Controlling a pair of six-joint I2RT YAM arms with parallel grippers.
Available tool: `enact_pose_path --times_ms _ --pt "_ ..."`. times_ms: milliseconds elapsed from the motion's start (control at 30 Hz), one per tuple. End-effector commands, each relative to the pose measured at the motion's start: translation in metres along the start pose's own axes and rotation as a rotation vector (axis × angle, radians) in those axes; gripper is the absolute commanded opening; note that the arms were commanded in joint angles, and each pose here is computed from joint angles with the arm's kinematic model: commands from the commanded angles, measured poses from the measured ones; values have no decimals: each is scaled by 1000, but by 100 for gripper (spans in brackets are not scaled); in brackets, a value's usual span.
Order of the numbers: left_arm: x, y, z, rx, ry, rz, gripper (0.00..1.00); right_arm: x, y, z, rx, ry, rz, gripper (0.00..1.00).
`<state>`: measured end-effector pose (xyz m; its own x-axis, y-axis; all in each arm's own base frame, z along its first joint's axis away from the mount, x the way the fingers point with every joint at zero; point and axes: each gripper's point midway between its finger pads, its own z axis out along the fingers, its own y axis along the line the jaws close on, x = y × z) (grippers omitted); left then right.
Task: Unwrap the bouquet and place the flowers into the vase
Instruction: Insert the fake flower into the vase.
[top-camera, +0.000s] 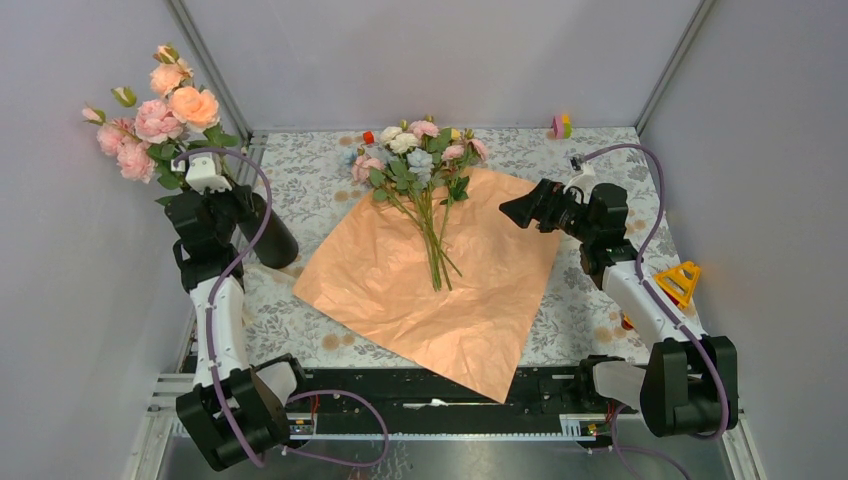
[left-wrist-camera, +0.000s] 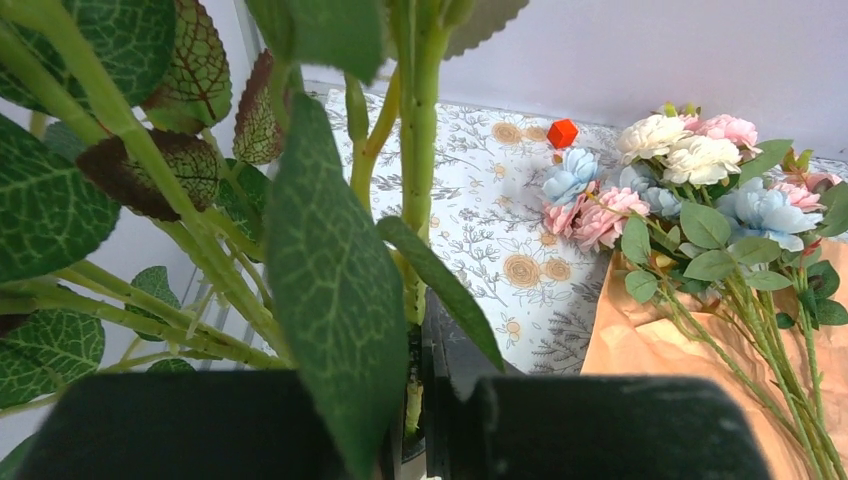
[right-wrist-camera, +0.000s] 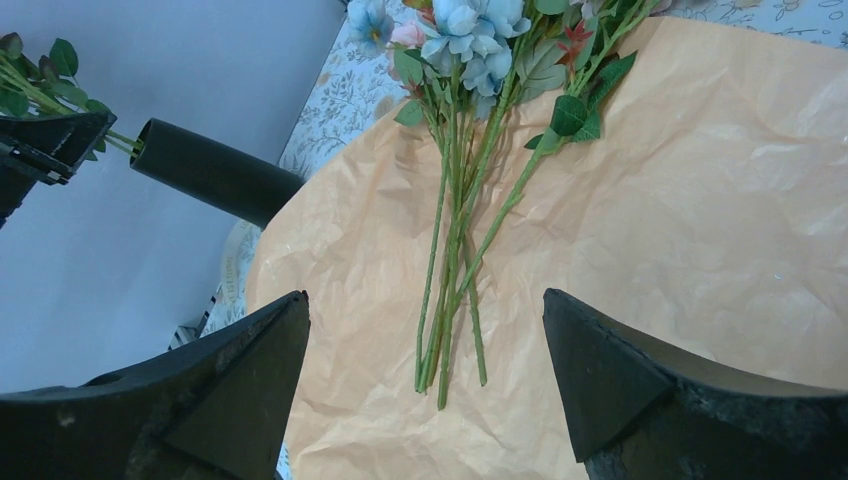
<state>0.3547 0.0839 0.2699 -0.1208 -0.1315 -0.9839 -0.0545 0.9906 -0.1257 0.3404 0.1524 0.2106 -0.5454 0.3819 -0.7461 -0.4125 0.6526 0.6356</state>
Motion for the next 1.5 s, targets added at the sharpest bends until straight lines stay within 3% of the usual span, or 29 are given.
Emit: enact_pose_path --times_ms 0,467,1067,1467 --pt "5 5 3 -14 6 -4 8 -12 12 -1 -53 -32 -32 93" --pt "16 0 6 13 40 -34 24 -11 12 -1 -55 -30 -30 93" --pt "-8 -14 -3 44 -19 -32 45 -11 14 -1 -59 -28 -30 92" --pt "-37 -48 -11 133 -39 -15 55 -11 13 -2 -51 -25 -41 92"
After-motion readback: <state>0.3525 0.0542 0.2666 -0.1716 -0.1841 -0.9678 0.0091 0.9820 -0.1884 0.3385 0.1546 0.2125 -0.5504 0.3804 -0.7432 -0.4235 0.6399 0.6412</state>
